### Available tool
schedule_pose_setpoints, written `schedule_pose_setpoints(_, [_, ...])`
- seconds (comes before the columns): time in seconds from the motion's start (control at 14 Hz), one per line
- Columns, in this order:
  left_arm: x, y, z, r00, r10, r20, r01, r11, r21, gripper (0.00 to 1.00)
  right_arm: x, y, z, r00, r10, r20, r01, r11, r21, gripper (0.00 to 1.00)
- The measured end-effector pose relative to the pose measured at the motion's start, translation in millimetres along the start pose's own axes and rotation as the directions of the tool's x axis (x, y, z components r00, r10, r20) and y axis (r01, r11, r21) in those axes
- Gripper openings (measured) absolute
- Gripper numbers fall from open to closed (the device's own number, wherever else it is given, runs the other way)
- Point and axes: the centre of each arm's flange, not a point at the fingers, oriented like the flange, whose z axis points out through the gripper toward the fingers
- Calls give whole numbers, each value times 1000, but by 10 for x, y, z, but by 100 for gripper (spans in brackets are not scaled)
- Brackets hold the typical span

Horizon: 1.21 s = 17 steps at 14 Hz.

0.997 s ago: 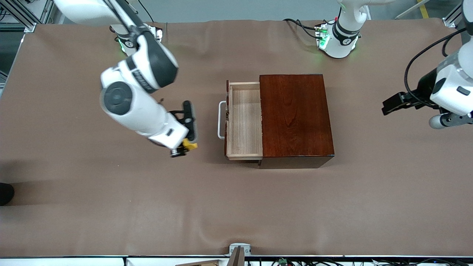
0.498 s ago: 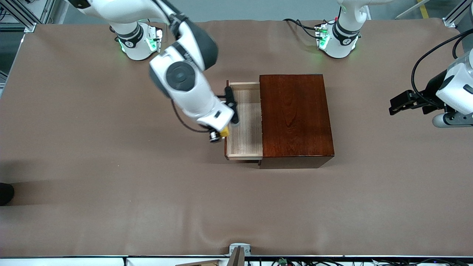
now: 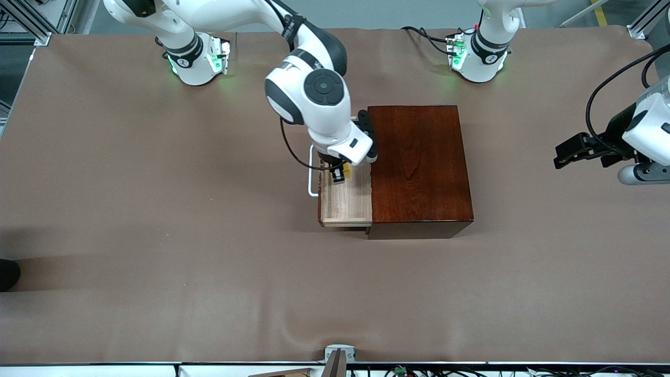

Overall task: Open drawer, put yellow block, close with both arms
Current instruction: 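Carry the yellow cube with the right gripper over the open drawer, then lower the cube into the drawer and open the right gripper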

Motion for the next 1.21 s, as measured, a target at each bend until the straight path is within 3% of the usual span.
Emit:
schedule_pose_setpoints(0.64, [45,-8,36,1000,-2,-21,2,1000,-3,100,32,6,385,998,54,20,-55,998,31,56])
schedule_pose_setpoints(0.93, [49,3,48,1000,-1,-19,1,1000,-4,100,211,-104,599,999,55,-4,-54,998,11,56])
schedule_pose_setpoints(1.21, [81,0,120,1000,-1,-7,1,1000,-4,100,240,-171,763,997,71,14,-72,997,17,56])
